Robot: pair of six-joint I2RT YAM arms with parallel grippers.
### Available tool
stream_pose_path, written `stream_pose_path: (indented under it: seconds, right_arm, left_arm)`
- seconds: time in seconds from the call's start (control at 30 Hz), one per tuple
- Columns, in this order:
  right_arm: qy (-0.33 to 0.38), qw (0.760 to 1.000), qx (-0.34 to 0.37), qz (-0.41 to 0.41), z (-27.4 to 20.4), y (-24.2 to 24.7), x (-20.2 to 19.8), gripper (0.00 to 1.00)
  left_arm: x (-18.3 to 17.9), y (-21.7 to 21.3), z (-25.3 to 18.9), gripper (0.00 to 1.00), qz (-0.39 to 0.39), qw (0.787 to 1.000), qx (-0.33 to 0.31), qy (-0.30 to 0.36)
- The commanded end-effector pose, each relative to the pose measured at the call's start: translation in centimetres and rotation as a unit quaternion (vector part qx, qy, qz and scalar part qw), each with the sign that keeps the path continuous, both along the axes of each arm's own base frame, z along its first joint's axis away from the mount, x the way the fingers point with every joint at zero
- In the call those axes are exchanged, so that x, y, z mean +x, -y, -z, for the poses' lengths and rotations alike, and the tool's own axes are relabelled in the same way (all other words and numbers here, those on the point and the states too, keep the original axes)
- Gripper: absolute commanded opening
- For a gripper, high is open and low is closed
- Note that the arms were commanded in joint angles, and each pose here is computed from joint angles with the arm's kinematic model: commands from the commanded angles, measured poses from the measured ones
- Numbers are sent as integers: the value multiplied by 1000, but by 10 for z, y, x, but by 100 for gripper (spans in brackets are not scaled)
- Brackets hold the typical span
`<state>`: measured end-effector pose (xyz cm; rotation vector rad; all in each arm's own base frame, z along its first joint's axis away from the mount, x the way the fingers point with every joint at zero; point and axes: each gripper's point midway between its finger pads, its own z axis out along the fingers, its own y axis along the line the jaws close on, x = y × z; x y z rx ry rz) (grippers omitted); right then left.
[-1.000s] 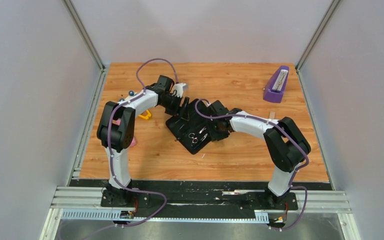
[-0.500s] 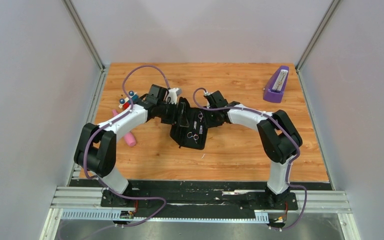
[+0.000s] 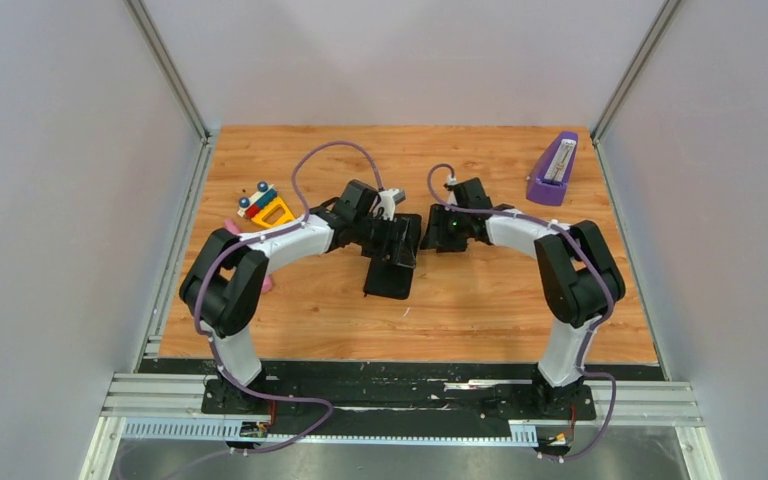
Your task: Sort the hair-cutting tools
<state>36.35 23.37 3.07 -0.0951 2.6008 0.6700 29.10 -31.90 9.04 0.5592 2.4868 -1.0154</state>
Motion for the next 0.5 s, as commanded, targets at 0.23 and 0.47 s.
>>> stream_pose_path:
  seconds: [0.23,0.47]
  right_arm:
    - [-7,984,178,25,-59,2,-7,50]
    - [-33,973,229,-2,-57,-19,-8,44]
  left_arm:
    - [6,7,18,86,-19,1000,14,-20]
    - [9,7,16,86,-27,999,13,-18]
